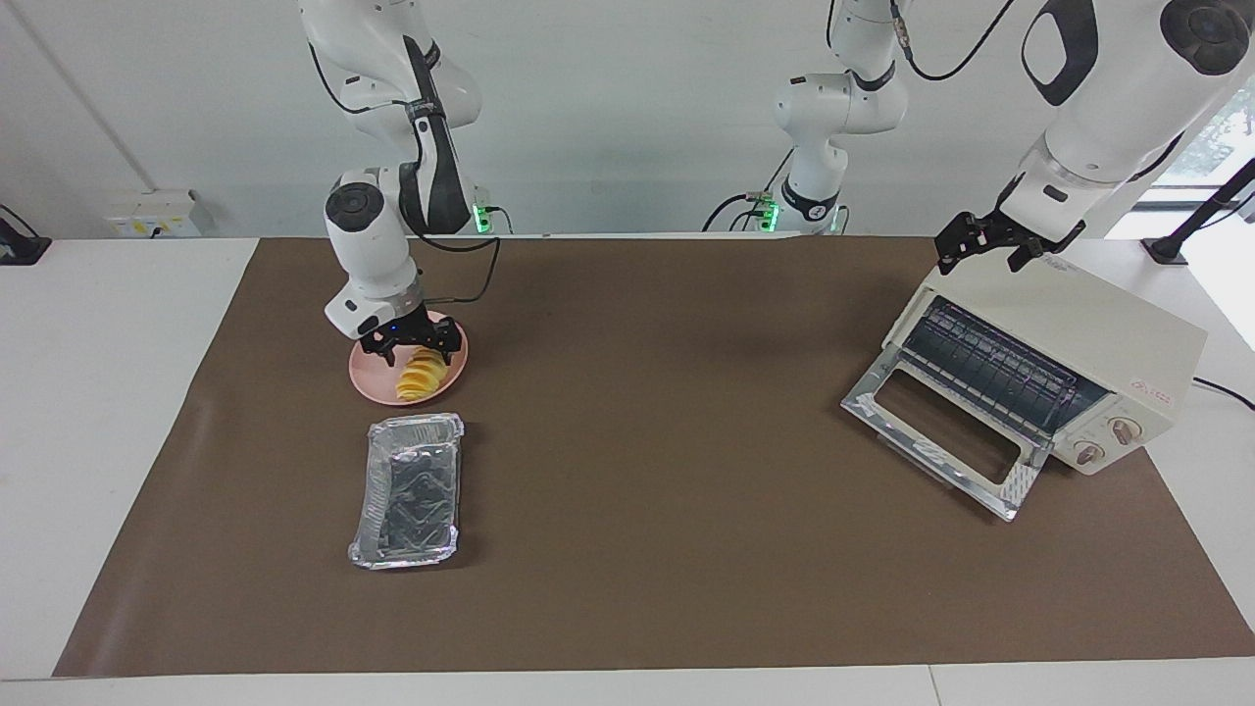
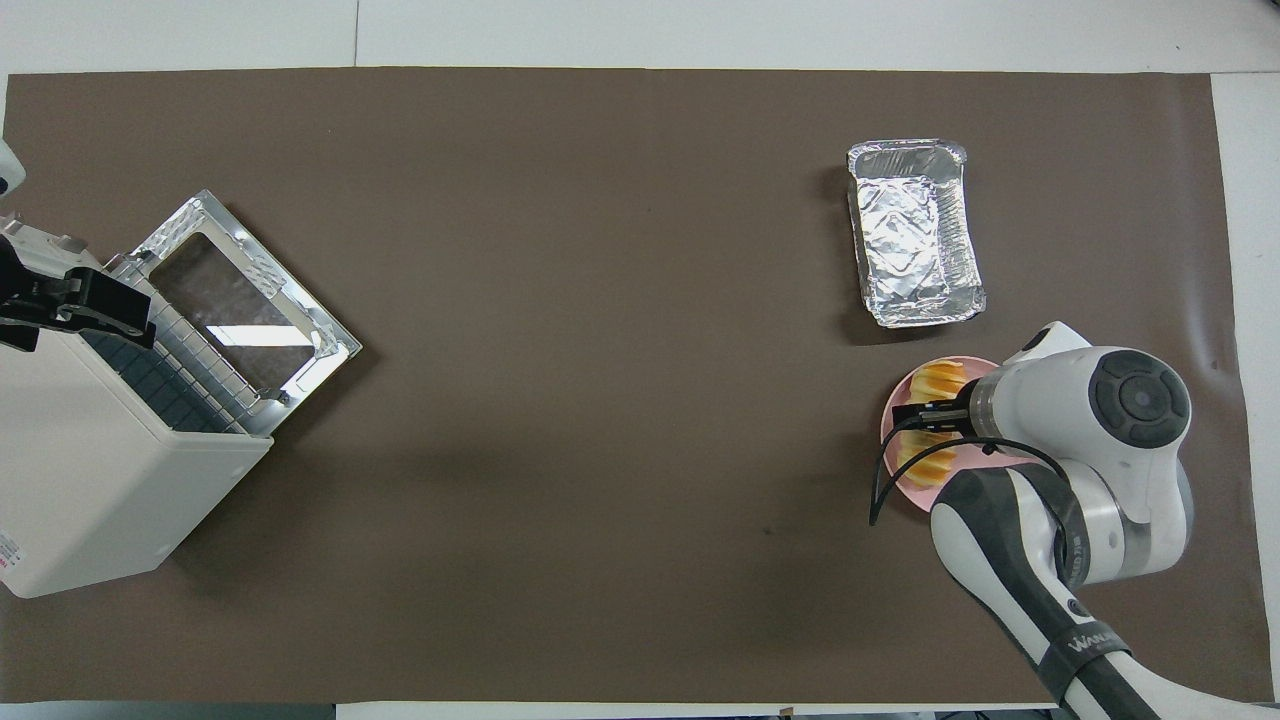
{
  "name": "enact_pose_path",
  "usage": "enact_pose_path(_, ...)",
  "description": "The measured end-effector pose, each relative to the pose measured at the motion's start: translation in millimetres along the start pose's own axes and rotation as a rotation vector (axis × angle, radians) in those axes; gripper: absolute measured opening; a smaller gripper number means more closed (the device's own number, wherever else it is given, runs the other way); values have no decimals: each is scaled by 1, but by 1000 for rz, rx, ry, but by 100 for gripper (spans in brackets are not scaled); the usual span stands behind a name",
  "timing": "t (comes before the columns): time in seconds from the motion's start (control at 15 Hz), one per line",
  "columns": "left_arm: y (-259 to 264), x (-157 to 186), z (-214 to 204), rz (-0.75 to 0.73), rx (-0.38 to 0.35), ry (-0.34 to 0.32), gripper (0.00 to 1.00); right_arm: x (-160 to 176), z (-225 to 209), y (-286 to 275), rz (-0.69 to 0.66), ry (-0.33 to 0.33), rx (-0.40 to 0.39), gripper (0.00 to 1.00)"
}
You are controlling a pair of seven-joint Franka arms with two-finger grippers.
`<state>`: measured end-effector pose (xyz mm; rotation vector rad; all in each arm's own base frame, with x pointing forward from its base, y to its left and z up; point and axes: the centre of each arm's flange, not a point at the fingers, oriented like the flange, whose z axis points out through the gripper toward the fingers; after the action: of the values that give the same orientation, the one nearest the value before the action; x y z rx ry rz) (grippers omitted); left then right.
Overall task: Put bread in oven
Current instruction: 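Lower the right gripper and grasp the orange bread on the plate, then lift the bread with the right gripper and carry it to the foil tray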
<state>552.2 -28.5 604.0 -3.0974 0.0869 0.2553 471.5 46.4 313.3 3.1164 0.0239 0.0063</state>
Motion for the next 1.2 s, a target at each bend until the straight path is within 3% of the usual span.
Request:
enact_pose_path(0.2,0,0,0,0,0,0,100,-2,2,0,0,-3,0,100)
enact_pose_path(0.27,0,0,0,0,0,0,100,-2,2,0,0,-3,0,93)
enact_pose_path(0.73,0,0,0,0,0,0,100,0,1,4,9,3,0,21)
enact_pose_path(1.07,0,0,0,0,0,0,100,9,-11,5,12,9,0,10)
enact_pose_path(1.2,0,0,0,0,0,0,100,18,-27,5,14,-12,-4,10)
